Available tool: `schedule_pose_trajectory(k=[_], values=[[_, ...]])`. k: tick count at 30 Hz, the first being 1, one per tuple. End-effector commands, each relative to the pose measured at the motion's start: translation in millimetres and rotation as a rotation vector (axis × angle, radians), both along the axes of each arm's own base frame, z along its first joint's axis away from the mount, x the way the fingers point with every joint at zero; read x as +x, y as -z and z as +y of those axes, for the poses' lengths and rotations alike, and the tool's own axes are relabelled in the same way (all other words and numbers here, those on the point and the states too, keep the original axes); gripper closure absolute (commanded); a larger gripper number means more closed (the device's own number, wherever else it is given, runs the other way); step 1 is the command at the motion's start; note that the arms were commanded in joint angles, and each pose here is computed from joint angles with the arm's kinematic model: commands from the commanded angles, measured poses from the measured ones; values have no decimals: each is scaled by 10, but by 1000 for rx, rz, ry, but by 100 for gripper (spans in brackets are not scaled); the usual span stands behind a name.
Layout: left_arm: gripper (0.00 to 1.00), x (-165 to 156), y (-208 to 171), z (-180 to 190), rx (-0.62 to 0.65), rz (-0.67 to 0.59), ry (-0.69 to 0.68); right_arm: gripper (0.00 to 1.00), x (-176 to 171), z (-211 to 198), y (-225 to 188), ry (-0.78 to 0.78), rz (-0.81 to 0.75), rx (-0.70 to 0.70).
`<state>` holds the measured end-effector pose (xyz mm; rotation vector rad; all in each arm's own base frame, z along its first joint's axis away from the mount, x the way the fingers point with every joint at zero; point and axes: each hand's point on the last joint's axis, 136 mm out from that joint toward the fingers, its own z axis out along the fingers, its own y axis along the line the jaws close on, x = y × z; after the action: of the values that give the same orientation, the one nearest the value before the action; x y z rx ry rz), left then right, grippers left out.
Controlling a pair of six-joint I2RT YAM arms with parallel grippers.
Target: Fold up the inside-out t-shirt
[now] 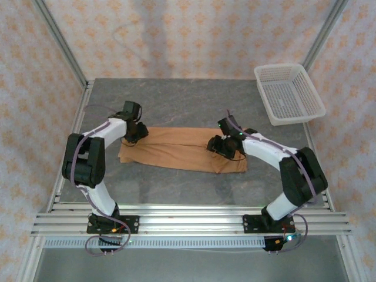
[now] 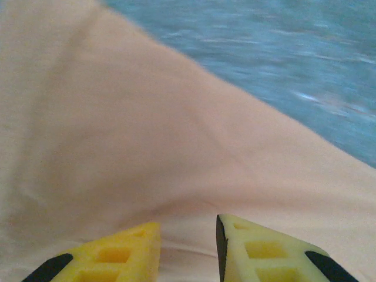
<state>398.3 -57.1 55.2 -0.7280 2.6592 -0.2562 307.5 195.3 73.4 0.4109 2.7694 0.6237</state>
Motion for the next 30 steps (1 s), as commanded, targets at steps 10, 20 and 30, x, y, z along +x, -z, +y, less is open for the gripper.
schedule_pose_trajectory(k=[10, 20, 30], values=[[67, 98, 296, -71, -81, 27, -11, 47, -129, -638, 595, 239, 105, -48], [67, -209, 321, -42, -84, 52, 12, 21, -248, -910, 68, 155, 24, -185], [65, -325, 17, 13, -28, 29, 54, 6, -294, -1168, 224, 128, 75, -338]])
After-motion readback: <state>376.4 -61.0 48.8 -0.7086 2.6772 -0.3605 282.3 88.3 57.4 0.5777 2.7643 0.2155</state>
